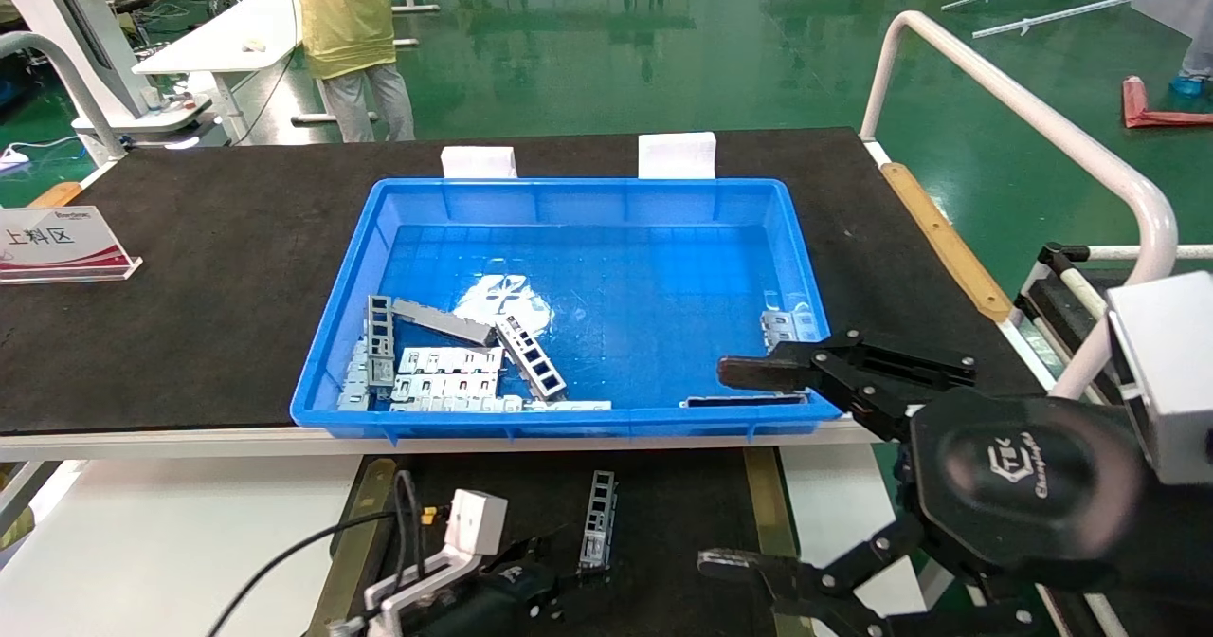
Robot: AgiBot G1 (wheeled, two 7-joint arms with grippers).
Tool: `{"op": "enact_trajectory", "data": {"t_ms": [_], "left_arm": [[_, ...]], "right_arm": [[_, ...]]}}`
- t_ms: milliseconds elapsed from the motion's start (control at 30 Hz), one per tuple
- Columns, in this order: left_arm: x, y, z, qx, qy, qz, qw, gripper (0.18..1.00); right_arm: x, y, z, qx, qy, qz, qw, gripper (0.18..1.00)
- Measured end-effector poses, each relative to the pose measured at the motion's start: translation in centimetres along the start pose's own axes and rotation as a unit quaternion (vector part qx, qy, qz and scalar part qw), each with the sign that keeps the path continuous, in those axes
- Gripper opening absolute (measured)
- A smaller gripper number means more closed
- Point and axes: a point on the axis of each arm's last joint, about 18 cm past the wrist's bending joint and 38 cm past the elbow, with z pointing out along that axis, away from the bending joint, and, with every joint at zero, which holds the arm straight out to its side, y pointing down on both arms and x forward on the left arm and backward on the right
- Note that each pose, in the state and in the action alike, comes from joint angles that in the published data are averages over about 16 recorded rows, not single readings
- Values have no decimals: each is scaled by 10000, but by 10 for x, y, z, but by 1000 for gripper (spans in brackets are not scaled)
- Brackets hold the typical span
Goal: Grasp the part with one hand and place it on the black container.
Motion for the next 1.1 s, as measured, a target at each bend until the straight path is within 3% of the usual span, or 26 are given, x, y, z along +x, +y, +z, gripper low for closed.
{"op": "enact_trajectory", "data": {"t_ms": [300,600,1100], "left_arm": [[8,-17,-55,-117,561,116,9983,980],[17,-39,-105,-94,968,249,9949,1000],[25,-60,-136,47,1350,511,9895,1001]], "right_arm": [[0,0,0,0,0,0,10000,938],[0,0,0,0,0,0,10000,990],[0,0,0,0,0,0,10000,1001]]}}
